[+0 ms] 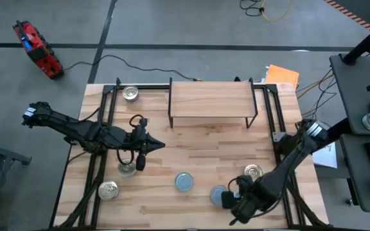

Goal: Stack canned seafood by type on shelf
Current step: Put the blue tuna can on the shelf

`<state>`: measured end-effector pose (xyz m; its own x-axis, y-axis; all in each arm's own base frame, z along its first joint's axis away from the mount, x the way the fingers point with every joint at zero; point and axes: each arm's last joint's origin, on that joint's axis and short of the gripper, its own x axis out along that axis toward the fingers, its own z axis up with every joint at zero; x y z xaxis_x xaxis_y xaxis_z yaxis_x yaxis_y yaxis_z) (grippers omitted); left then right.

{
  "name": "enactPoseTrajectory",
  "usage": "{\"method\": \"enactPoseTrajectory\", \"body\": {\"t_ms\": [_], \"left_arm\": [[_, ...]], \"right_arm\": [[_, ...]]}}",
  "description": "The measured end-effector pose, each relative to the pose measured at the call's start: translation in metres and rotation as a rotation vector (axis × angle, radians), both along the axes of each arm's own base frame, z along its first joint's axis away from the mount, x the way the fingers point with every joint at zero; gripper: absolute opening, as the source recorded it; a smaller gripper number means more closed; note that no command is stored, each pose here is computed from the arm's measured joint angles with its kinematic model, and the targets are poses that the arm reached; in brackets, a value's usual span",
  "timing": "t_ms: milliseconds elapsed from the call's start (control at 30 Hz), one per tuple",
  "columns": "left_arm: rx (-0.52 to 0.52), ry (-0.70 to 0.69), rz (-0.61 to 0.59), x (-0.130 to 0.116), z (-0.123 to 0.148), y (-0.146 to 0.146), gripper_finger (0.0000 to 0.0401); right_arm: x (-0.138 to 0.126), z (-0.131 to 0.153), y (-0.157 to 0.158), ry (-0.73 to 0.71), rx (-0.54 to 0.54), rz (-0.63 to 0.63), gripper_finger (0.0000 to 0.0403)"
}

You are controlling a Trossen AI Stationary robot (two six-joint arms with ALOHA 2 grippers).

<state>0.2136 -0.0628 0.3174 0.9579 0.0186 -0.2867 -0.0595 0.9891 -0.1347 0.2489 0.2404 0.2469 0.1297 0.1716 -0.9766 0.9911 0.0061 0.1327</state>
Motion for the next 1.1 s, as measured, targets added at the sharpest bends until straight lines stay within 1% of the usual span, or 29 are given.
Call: {"method": "enactPoseTrajectory", "body": {"t_ms": [67,167,267,400,500,633,867,1033,1100], "left_arm": [[0.0,0.0,0.0,0.0,0.0,0.0,0.0],[-0.001,-0.001,0.001,0.0,0.0,0.0,0.0],[-0.002,-0.002,0.001,0.0,0.0,0.0,0.0],[-0.003,-0.002,0.002,0.0,0.0,0.0,0.0],[-0.003,-0.002,0.002,0.0,0.0,0.0,0.0],[-0.003,-0.001,0.002,0.0,0.0,0.0,0.0],[-0.003,-0.001,0.002,0.0,0.0,0.0,0.0],[-0.003,-0.001,0.002,0.0,0.0,0.0,0.0],[-0.004,-0.001,0.002,0.0,0.0,0.0,0.0]], "right_arm": [[0.006,-0.01,0.0,0.024,-0.019,-0.02,0.0343],[0.012,-0.023,0.0,0.062,-0.042,-0.02,0.0347],[0.017,-0.037,0.002,0.11,-0.049,0.007,0.0335],[0.02,-0.046,0.002,0.132,-0.061,0.015,0.0303],[0.02,-0.046,0.001,0.128,-0.069,0.02,0.0266],[0.018,-0.046,-0.002,0.139,-0.111,0.017,0.0197],[0.022,-0.048,-0.012,0.141,-0.147,0.09,0.008],[0.024,-0.047,-0.015,0.127,-0.154,0.136,0.0017],[0.023,-0.043,-0.016,0.124,-0.152,0.138,0.0014]]}}
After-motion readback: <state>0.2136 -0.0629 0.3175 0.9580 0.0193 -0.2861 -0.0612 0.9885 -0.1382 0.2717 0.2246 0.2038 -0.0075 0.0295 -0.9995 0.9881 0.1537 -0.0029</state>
